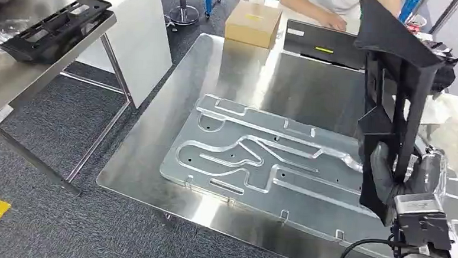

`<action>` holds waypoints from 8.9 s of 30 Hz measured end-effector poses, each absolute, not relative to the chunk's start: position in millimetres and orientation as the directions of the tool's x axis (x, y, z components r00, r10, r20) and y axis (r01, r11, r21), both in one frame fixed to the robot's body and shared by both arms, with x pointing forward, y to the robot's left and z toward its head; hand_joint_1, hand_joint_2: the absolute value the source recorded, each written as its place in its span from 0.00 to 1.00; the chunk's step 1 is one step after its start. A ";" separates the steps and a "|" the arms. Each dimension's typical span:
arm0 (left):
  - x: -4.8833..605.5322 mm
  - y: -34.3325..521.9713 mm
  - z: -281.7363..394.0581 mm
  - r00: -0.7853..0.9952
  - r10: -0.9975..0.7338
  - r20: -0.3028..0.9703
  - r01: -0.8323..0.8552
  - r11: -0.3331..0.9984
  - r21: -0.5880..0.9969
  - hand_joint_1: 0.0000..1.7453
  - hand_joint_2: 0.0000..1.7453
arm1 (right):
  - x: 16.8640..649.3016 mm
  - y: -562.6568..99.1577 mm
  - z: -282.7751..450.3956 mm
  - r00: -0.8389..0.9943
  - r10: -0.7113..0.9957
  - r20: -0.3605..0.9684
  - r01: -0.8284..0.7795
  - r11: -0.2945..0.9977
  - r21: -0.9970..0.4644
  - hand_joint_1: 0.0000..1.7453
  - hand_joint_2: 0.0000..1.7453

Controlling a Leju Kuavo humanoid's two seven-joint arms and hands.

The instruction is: Take the parts from the cabinet and place them on the table.

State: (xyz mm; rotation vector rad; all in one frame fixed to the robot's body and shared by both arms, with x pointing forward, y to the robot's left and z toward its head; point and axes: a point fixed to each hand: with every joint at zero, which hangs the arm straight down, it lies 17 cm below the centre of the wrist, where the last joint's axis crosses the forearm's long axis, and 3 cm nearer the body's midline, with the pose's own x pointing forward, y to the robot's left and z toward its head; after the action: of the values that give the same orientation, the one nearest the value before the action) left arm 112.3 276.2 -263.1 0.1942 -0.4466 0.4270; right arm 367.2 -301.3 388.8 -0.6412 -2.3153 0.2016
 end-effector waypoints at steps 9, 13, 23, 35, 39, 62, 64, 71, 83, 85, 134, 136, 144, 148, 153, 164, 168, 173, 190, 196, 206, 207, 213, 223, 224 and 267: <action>117.6 277.7 -261.9 0.810 0.352 0.469 -0.430 0.900 0.068 0.00 1.00 | 444.1 -277.9 321.5 -0.386 0.726 0.569 0.241 0.674 -0.698 1.00 1.00; 115.9 281.9 -262.7 0.812 0.355 0.463 -0.434 0.898 0.073 0.00 1.00 | 463.1 -259.9 295.1 -0.360 0.750 0.555 0.147 0.633 -0.760 1.00 1.00; 118.7 285.2 -262.9 0.812 0.360 0.459 -0.439 0.896 0.074 0.00 1.00 | 485.5 -223.4 258.5 -0.353 0.777 0.522 0.027 0.566 -0.824 1.00 1.00; 120.4 283.7 -262.4 0.808 0.362 0.464 -0.440 0.896 0.068 0.00 1.00 | 488.3 -186.6 233.2 -0.396 0.777 0.489 -0.061 0.509 -0.859 1.00 1.00; 120.1 285.2 -262.3 0.808 0.360 0.466 -0.439 0.896 0.070 0.00 1.00 | 488.7 -175.6 217.4 -0.401 0.774 0.490 -0.109 0.491 -0.864 0.00 1.00; 121.6 277.8 -261.6 0.809 0.349 0.473 -0.413 0.910 0.037 0.00 0.00 | 478.9 -190.2 145.5 -0.319 0.805 0.500 -0.227 0.447 -0.865 0.00 1.00; 120.5 278.9 -261.8 0.810 0.348 0.472 -0.413 0.910 0.037 0.00 0.00 | 477.4 -193.2 146.0 -0.318 0.808 0.496 -0.221 0.446 -0.867 0.00 1.00; 120.2 280.5 -261.8 0.808 0.350 0.474 -0.415 0.909 0.038 0.00 0.00 | 471.1 -196.4 154.3 -0.331 0.802 0.498 -0.183 0.463 -0.867 0.00 1.00; 119.0 280.3 -262.1 0.807 0.356 0.471 -0.423 0.905 0.041 0.00 0.00 | 448.3 -204.8 235.8 -0.424 0.767 0.482 0.046 0.550 -0.834 0.00 1.00; 119.1 280.2 -262.0 0.806 0.358 0.471 -0.425 0.904 0.040 0.00 0.00 | 442.5 -208.3 246.1 -0.437 0.746 0.502 0.061 0.582 -0.811 0.00 1.00; 119.3 275.3 -260.5 0.803 0.345 0.486 -0.406 0.914 0.021 0.00 0.00 | 273.9 -358.8 301.0 -0.395 0.541 0.743 0.396 0.830 -0.393 0.00 0.00; 118.7 275.7 -260.7 0.802 0.348 0.485 -0.409 0.912 0.023 0.00 0.00 | 273.6 -361.8 297.7 -0.379 0.543 0.749 0.402 0.826 -0.395 0.00 0.00; 118.6 271.5 -260.6 0.799 0.360 0.482 -0.418 0.908 0.016 0.00 0.00 | 274.2 -367.2 283.0 -0.342 0.533 0.774 0.384 0.831 -0.402 0.00 0.00; 119.0 272.3 -260.5 0.796 0.365 0.483 -0.425 0.905 0.017 0.00 0.00 | 276.7 -365.9 270.3 -0.320 0.526 0.788 0.359 0.837 -0.413 0.00 0.00; 115.8 268.5 -261.2 0.799 0.368 0.475 -0.426 0.904 0.017 0.00 0.00 | 289.5 -349.2 238.6 -0.281 0.413 0.866 0.247 0.903 -0.351 0.00 0.00; 104.2 269.4 -264.6 0.805 0.393 0.445 -0.460 0.887 0.049 0.00 0.00 | 309.9 -287.5 127.3 -0.083 0.335 0.939 0.101 0.940 -0.326 0.00 0.00; 101.2 270.4 -265.4 0.799 0.413 0.436 -0.484 0.873 0.059 0.00 0.00 | 313.9 -263.3 113.9 -0.071 0.331 0.941 0.040 0.943 -0.329 0.00 0.00; 96.4 271.4 -266.0 0.792 0.432 0.431 -0.504 0.861 0.065 0.00 0.00 | 317.2 -239.0 105.0 -0.075 0.325 0.943 -0.028 0.944 -0.328 0.00 0.00; 92.3 254.8 -266.0 0.809 0.412 0.419 -0.472 0.880 0.047 0.00 0.00 | 297.9 -251.5 -102.1 0.261 0.830 0.493 -0.324 0.557 -0.765 0.00 0.00; 91.0 256.3 -266.8 0.819 0.398 0.414 -0.457 0.888 0.051 0.00 0.00 | 233.6 -277.8 -195.1 0.393 0.838 0.379 -0.493 0.540 -0.682 0.00 0.00; 89.1 273.2 -268.1 0.855 0.303 0.421 -0.382 0.917 0.116 0.00 0.00 | 76.1 -293.2 -278.9 0.785 0.593 0.180 -0.555 0.802 -0.220 0.00 0.00; 90.7 274.1 -267.9 0.855 0.299 0.424 -0.379 0.918 0.118 0.00 0.00 | 64.2 -295.2 -281.0 0.799 0.582 0.153 -0.551 0.810 -0.200 0.00 0.00; 89.3 276.5 -268.1 0.864 0.273 0.423 -0.362 0.921 0.145 0.00 0.00 | 24.5 -293.3 -284.9 0.844 0.532 0.071 -0.525 0.845 -0.098 0.00 0.00; 90.2 273.1 -268.6 0.864 0.284 0.416 -0.366 0.921 0.131 0.00 0.00 | 33.7 -280.6 -283.8 0.845 0.524 0.109 -0.519 0.852 -0.075 0.00 0.00; 89.2 271.5 -268.9 0.865 0.286 0.412 -0.366 0.922 0.129 0.00 0.00 | 32.7 -280.6 -283.9 0.844 0.525 0.107 -0.520 0.851 -0.073 0.00 0.00; 86.1 269.2 -271.0 0.904 0.191 0.382 -0.272 0.947 0.171 0.00 0.00 | 26.9 -282.2 -283.6 0.866 0.495 0.064 -0.494 0.869 -0.039 0.00 0.00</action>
State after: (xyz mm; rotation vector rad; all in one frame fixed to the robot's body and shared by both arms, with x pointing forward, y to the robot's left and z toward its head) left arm 86.1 269.2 -271.0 0.2244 -0.3710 0.2414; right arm 26.9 -282.2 -283.6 -0.0212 -0.0731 0.5178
